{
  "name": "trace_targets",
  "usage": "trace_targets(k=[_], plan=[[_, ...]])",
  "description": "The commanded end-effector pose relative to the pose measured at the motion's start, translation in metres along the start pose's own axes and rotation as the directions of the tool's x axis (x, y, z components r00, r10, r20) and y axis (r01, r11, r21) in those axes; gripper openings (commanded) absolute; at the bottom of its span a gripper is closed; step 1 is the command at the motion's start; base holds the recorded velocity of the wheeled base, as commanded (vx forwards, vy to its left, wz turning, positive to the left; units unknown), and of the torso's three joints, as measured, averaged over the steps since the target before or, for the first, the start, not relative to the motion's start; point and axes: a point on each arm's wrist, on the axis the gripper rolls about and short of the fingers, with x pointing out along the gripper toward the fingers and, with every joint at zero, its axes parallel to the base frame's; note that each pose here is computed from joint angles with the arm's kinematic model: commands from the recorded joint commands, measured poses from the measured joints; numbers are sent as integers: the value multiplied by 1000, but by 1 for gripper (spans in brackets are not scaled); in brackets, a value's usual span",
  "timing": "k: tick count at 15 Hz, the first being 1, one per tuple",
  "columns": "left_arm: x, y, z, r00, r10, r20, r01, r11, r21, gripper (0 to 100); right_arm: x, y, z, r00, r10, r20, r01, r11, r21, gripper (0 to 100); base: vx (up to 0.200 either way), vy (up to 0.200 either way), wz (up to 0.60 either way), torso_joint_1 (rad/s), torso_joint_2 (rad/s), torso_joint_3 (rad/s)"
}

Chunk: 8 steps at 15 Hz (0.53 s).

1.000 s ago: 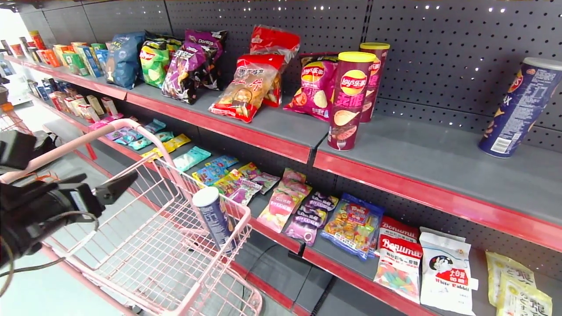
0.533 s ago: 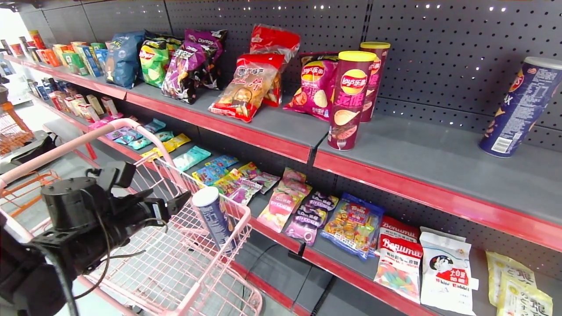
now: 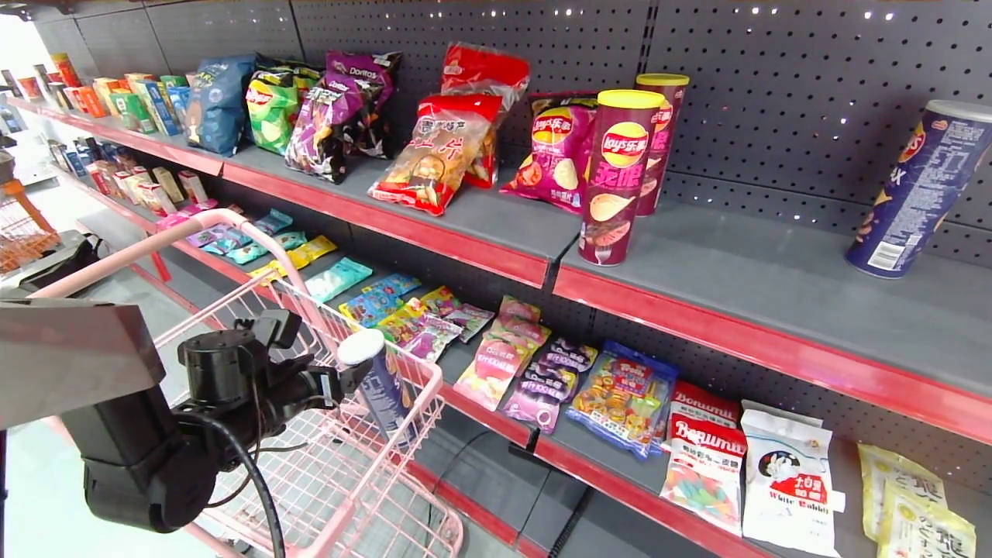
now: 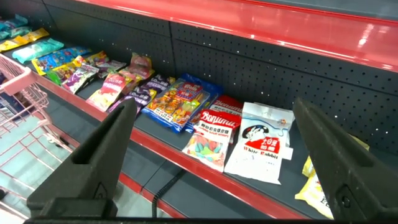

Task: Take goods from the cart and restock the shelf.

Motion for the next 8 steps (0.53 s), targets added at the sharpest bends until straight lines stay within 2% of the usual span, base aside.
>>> trace_targets(k=[1,3,8], plan=[[12,2,-11,1000,1,-23,-1,1000,-5,100,0,0,0,1000,1,0,-1,1000,0,100,0,0,0,0,0,0],[21,2,-10,1000,-11,-8,11,1000,-1,100,0,0,0,1000,1,0,-1,1000,-2,100,0,0,0,0,0,0],[40,-6,-18,998,-62,-13,62,998,9,100,0,0,0,1000,2,0,-2,1000,-3,100,0,0,0,0,0,0]])
